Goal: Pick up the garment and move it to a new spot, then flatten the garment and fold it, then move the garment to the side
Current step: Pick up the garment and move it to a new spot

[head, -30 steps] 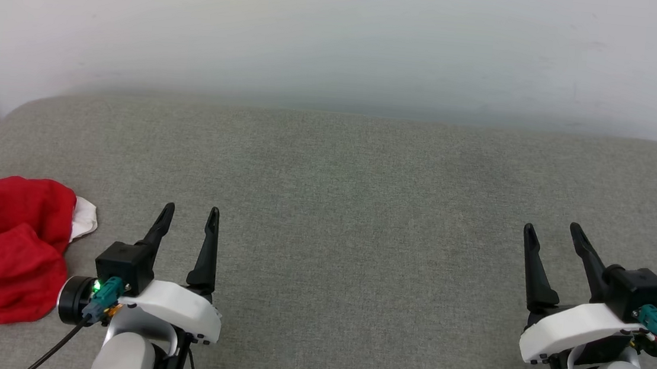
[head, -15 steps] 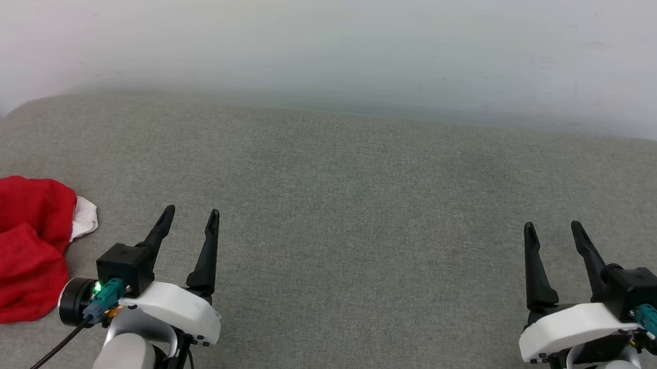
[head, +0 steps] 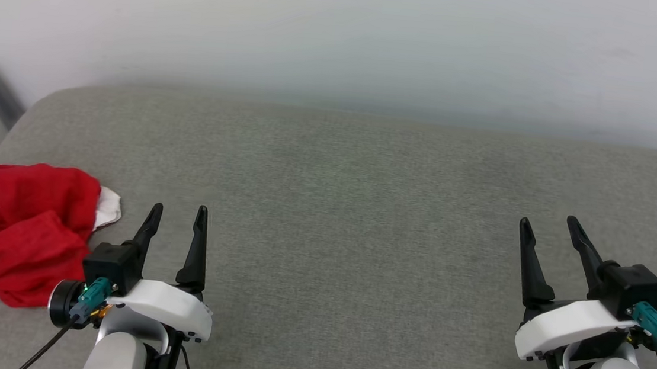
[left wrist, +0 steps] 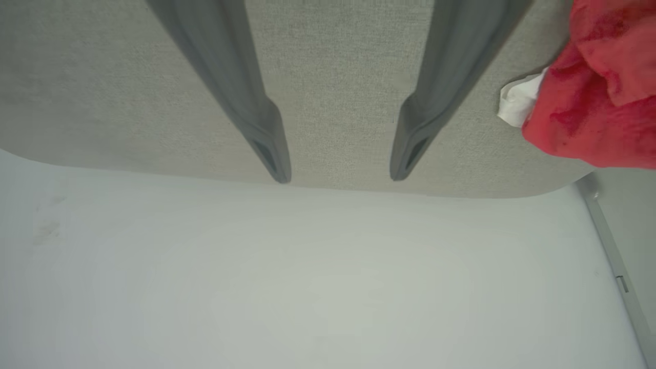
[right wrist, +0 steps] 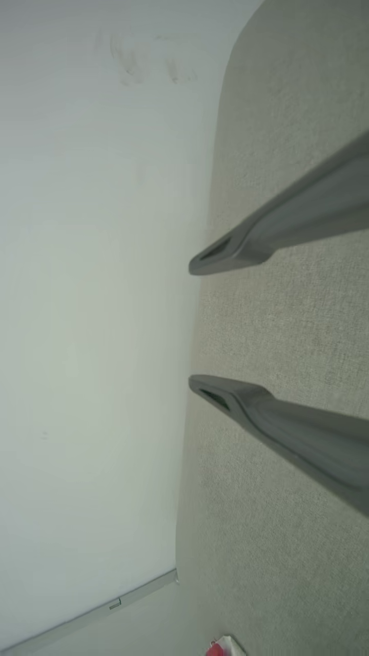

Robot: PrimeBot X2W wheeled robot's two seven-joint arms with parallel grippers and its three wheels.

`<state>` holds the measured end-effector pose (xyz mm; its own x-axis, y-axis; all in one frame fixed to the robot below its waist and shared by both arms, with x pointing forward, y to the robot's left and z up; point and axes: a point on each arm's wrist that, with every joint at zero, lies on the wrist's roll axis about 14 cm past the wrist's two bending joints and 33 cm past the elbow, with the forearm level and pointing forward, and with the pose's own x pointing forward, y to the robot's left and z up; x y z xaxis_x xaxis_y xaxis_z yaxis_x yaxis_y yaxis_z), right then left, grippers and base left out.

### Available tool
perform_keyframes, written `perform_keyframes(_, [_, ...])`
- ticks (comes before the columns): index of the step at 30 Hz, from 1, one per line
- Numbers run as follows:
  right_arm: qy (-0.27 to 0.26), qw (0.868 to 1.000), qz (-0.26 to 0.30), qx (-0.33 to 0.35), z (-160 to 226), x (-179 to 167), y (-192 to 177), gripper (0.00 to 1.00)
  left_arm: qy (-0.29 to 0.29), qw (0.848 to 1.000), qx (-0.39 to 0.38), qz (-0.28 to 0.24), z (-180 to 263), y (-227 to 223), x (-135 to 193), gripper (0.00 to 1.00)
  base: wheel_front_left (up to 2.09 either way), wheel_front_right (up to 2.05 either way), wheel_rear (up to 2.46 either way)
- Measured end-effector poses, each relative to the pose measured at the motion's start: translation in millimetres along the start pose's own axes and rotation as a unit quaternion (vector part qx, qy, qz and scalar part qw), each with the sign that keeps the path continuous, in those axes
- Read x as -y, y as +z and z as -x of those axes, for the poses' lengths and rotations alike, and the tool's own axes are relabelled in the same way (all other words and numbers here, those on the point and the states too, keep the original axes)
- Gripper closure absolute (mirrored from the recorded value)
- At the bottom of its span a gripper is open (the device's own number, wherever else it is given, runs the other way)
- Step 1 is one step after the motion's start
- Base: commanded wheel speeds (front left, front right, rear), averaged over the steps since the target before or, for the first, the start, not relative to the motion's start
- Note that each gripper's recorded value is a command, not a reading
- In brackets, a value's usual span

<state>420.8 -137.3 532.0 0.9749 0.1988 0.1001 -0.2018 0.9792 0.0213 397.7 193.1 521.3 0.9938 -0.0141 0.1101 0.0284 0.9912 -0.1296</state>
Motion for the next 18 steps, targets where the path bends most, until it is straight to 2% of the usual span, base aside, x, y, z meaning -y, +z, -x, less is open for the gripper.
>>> perform_keyframes(10, [0.083,0.996,-0.011,0.000,-23.9,-58.6,-0.5,0.00,0.084,0.996,0.014,0.006,25.7,11.2,-54.5,0.00,0.00,0.00,0.00])
perform_keyframes(18, [0.158,0.987,-0.022,-0.005,-38.2,-113.5,-5.6,0.00,0.167,0.986,0.030,0.001,60.3,23.9,-106.0,0.00,0.00,0.00,0.00])
